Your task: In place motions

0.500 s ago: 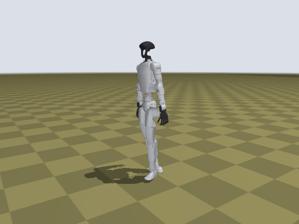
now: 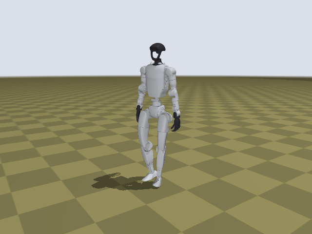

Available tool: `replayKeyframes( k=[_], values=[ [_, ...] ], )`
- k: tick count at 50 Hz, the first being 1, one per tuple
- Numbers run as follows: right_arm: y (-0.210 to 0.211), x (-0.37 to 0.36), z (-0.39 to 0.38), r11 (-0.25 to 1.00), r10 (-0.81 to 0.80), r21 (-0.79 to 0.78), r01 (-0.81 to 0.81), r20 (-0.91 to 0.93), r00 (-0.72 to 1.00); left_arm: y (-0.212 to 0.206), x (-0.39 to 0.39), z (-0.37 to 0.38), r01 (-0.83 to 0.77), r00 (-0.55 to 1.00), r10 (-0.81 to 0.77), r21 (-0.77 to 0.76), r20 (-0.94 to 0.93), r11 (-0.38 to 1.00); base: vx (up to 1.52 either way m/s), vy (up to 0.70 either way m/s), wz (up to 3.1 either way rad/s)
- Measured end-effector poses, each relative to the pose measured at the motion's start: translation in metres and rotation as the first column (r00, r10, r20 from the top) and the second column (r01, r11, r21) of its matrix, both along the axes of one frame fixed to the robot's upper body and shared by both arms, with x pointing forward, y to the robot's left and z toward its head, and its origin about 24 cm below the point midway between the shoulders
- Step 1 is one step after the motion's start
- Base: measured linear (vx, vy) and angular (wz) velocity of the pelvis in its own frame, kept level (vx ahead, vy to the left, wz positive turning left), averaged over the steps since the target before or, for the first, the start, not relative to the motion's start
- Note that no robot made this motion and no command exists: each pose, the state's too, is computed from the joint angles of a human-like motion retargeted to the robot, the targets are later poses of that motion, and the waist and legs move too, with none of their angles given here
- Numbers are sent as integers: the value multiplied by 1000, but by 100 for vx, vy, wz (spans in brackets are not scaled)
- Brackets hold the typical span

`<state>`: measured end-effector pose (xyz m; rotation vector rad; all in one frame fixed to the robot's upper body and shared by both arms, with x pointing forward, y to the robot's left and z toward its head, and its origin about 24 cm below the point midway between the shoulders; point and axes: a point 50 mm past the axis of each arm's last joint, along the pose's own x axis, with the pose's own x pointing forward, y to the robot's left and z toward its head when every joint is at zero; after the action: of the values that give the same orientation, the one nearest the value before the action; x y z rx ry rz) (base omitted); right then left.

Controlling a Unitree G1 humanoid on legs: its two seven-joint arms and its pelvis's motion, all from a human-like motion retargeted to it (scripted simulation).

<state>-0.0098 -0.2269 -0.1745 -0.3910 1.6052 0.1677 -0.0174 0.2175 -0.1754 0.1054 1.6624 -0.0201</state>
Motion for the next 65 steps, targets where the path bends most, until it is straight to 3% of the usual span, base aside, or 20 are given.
replayKeyframes(
  k=[10,20,30,40,51,65],
  values=[
    [0,1,0,999,-38,6,38,3,999,-15,-30,1,-18,995,15,-24,-101,1000,10,2,48],
    [9,28,-2,999,23,35,-26,83,996,-35,-45,0,-77,989,66,-75,-133,994,1,0,3],
    [15,30,-2,991,113,63,-118,83,990,-26,-17,-3,-32,998,28,-80,-51,996,-1,-6,-1],
    [10,6,-2,997,51,57,-51,-9,999,-19,15,-4,18,999,-14,-77,45,997,-3,-7,-2],
    [5,-18,1,999,-19,41,23,-98,995,-26,8,-4,61,998,-60,-101,14,993,0,-5,6],
    [5,24,-1,997,41,59,-45,70,997,-33,14,-5,72,995,-64,-100,82,992,-2,-8,-26]
  ],
)
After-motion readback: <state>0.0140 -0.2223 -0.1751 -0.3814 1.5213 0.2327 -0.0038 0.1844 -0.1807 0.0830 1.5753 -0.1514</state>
